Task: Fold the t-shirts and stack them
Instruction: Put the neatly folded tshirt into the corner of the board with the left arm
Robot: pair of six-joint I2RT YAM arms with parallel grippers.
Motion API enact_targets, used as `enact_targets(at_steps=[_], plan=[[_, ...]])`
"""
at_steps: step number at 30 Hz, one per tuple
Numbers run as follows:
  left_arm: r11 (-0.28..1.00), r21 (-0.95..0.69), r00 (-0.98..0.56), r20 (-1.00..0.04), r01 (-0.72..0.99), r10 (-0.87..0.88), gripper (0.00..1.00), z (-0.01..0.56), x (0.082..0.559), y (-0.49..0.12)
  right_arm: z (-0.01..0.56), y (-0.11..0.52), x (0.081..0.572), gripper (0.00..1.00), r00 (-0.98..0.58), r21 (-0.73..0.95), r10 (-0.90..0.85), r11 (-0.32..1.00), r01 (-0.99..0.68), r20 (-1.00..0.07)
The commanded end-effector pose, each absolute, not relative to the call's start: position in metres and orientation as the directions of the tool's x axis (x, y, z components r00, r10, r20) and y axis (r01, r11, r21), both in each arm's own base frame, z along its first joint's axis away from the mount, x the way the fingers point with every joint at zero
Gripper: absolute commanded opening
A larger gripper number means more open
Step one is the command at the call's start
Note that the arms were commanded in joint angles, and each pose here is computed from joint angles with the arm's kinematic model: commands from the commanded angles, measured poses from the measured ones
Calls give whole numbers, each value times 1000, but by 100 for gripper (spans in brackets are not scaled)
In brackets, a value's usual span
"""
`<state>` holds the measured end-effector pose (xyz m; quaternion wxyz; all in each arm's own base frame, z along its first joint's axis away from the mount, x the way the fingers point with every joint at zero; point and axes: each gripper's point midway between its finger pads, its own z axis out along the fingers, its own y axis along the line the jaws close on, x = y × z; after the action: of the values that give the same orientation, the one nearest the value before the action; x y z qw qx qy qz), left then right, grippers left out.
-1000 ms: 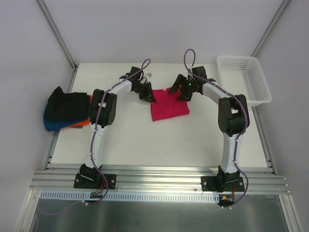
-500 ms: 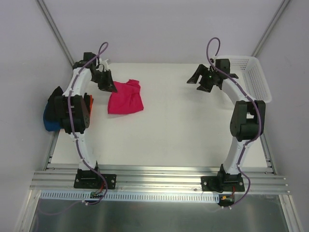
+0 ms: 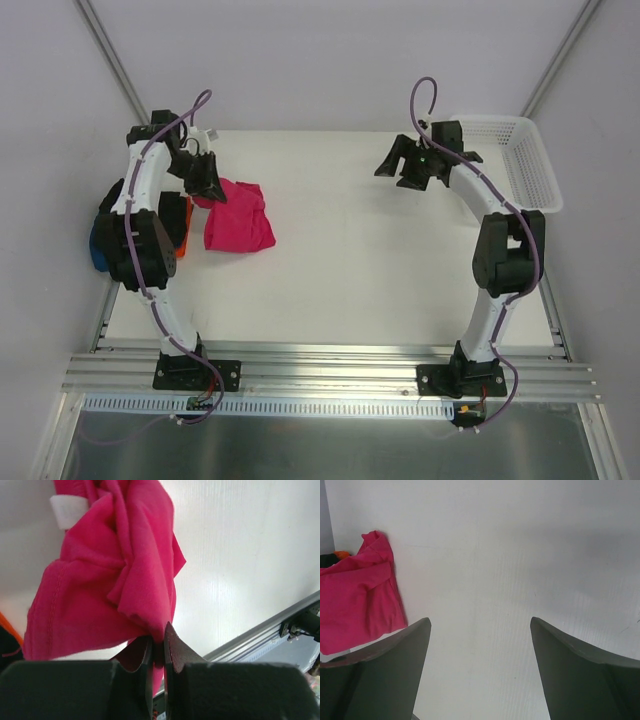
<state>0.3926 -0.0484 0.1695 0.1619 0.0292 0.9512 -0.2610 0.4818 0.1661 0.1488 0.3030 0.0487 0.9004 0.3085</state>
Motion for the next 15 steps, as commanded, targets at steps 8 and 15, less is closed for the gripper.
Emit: enact_targets(at_steps=[8, 15], plan=[[894, -435, -926, -371, 109, -67, 0, 239, 364, 21, 176, 164, 468, 86, -783, 574, 263, 806, -142, -564], [937, -326, -900, -435, 124, -33, 0, 271, 359, 54, 170, 164, 465, 86, -787, 578, 266, 804, -138, -557]])
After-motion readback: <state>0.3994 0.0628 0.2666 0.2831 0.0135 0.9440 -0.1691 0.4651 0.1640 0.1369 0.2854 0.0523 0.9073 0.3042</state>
